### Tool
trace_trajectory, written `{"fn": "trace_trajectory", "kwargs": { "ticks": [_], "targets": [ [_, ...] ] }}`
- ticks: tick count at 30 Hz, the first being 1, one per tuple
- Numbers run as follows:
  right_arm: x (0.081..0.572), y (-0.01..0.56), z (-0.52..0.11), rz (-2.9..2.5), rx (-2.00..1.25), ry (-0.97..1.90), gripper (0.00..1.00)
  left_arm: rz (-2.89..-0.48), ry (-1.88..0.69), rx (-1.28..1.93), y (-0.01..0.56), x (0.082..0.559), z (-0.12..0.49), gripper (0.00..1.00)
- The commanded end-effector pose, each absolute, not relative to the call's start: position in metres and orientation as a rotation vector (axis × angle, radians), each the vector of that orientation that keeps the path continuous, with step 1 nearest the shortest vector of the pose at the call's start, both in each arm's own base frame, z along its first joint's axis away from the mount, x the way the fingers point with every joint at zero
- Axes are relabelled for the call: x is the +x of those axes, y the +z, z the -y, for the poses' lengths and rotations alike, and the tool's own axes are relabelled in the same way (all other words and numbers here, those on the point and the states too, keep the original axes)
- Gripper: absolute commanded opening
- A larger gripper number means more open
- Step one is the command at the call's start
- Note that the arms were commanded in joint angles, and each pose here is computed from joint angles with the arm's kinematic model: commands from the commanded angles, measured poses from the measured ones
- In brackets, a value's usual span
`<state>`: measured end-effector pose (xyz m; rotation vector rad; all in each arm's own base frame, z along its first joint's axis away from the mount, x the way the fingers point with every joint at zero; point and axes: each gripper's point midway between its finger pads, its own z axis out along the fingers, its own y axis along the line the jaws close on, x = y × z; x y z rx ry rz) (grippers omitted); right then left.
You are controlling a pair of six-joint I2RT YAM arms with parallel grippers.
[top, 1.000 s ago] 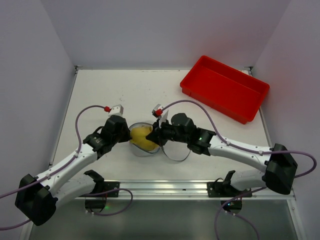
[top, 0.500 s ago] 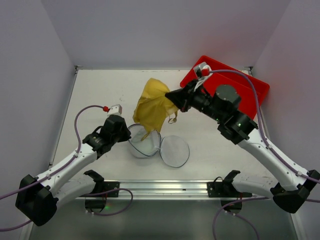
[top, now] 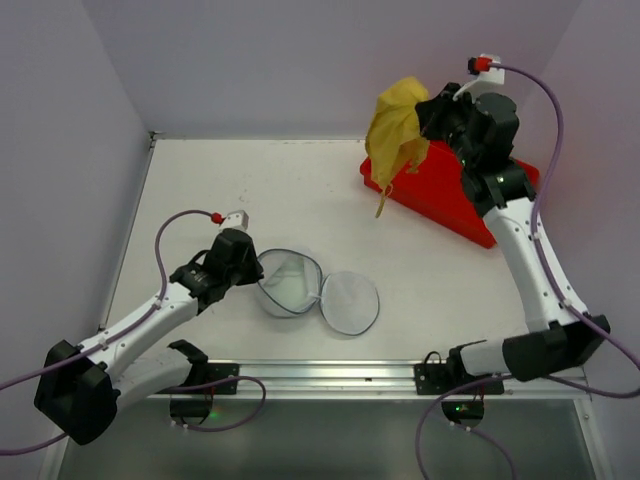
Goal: Unzip the laundry bag and remove the bra
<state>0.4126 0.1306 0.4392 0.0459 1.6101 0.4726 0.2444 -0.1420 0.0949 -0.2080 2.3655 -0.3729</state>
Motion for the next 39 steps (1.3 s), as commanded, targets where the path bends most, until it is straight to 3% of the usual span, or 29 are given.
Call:
{"fn": "trace_trajectory", "kwargs": {
  "ticks": [1, 8, 14, 22, 25, 27, 29, 31, 35, 39],
  "targets": [
    [0.461, 0.417, -0.072, -1.644, 0.225, 0.279, 0.0, -2.329, -0.398, -0.183, 0.111, 0.254, 0.147, 0.0],
    [0.534, 0.364, -0.008, -1.674, 0.357, 0.01, 0.0, -2.33, -0.414, -0.175, 0.111, 0.256, 0.151, 0.0],
    [0.594, 0.279, -0.016, -1.818, 0.332, -0.003, 0.0, -2.339, -0.407, -0.167, 0.107, 0.258, 0.152, 0.0],
    [0.628, 0.197, -0.045, -2.022, 0.377, 0.146, 0.02, -2.362, -0.415, -0.165, 0.099, 0.258, 0.155, 0.0],
    [0.622, 0.181, -0.045, -2.068, 0.422, 0.154, 0.2, -2.363, -0.417, -0.166, 0.099, 0.257, 0.155, 0.0],
    [0.613, 0.167, -0.044, -2.103, 0.439, 0.14, 0.39, -2.363, -0.415, -0.171, 0.098, 0.256, 0.154, 0.0],
    [0.599, 0.169, -0.044, -2.117, 0.445, 0.151, 0.56, -2.361, -0.414, -0.172, 0.098, 0.255, 0.153, 0.0],
    [0.586, 0.198, -0.046, -2.077, 0.435, 0.177, 0.67, -2.363, -0.418, -0.172, 0.097, 0.255, 0.154, 0.0],
    [0.543, 0.231, -0.068, -2.035, 0.327, 0.256, 0.84, -2.362, -0.424, -0.179, 0.095, 0.254, 0.154, 0.0],
    [0.487, 0.268, -0.125, -2.004, 0.122, 0.437, 0.86, -2.344, -0.44, -0.196, 0.096, 0.254, 0.153, 0.0]
  ]
}}
